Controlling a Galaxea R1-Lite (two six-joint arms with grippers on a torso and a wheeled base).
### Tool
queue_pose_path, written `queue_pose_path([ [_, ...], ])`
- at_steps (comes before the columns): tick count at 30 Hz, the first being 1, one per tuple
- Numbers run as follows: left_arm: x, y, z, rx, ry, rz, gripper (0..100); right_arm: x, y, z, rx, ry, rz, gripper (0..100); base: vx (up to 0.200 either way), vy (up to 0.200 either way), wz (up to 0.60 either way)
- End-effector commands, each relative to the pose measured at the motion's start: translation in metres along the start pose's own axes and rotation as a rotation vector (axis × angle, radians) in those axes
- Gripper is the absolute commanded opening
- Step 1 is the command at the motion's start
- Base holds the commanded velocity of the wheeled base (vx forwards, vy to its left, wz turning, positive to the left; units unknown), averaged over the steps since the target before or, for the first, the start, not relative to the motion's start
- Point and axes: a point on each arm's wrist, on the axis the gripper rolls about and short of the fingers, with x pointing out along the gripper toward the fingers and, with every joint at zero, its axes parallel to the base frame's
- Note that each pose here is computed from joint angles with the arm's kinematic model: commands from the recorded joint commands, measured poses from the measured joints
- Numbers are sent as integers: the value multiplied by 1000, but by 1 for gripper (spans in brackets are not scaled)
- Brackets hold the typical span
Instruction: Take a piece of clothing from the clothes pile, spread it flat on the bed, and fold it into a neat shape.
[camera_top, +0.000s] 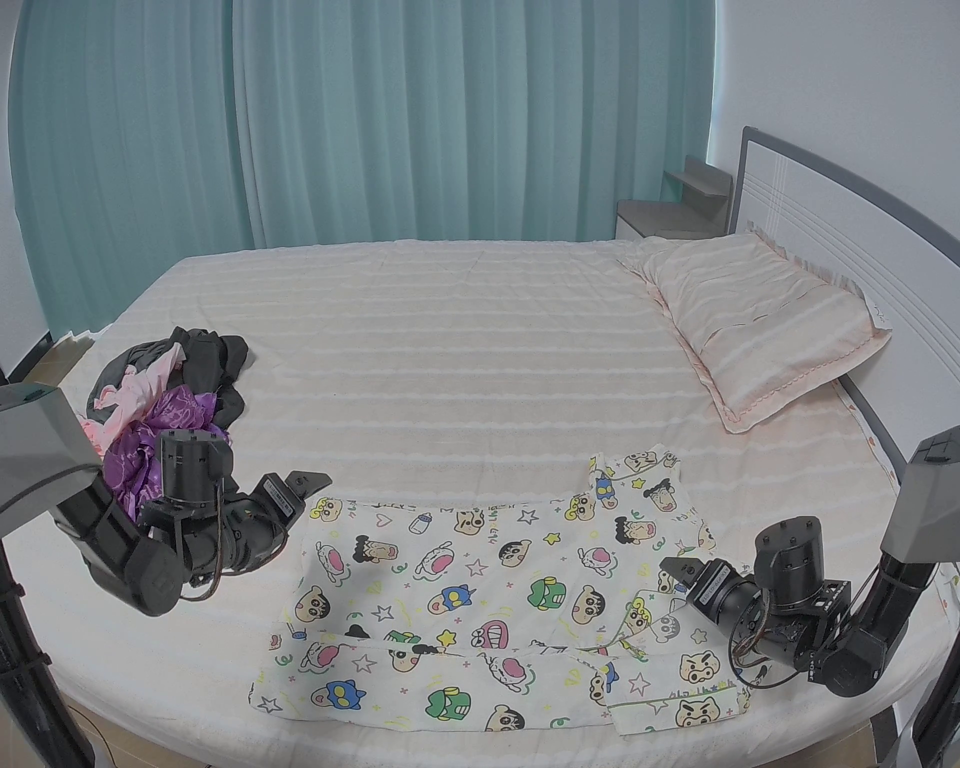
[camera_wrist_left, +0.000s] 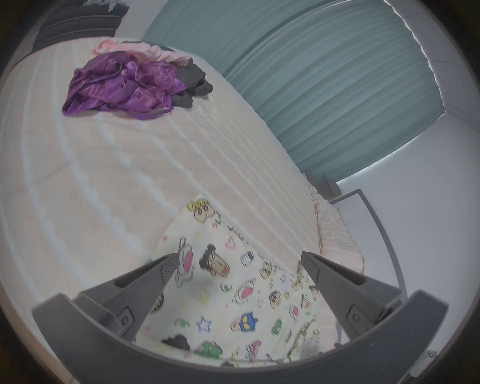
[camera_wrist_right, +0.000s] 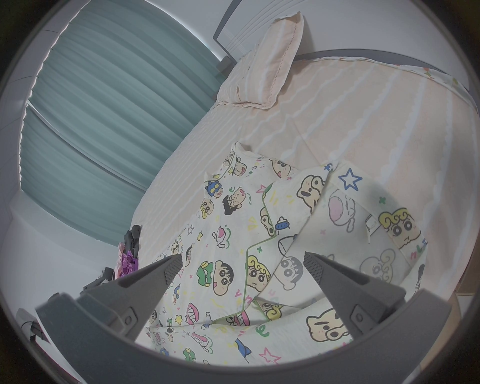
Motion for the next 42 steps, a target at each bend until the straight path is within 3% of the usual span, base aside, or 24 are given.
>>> queue_pose_path([
  [1,51,21,31,14,-21,96,100,-3,3,3,-2,-18,17,100,0,0,0],
  [3,67,24,40,10,-11,122,100,-4,4,4,-5,-18,18,100,0,0,0],
  [7,88,39,44,91,27,152,100,-4,4,4,-6,-21,20,100,0,0,0],
  [15,125,48,52,127,43,96,100,-4,4,3,-10,-14,18,100,0,0,0],
  [20,129,43,52,130,78,50,100,-2,4,2,-10,-13,16,100,0,0,0],
  [30,132,45,48,128,101,55,100,-2,3,2,-9,-12,15,100,0,0,0],
  [42,141,39,36,141,164,-4,100,-1,4,2,-11,-12,15,100,0,0,0],
])
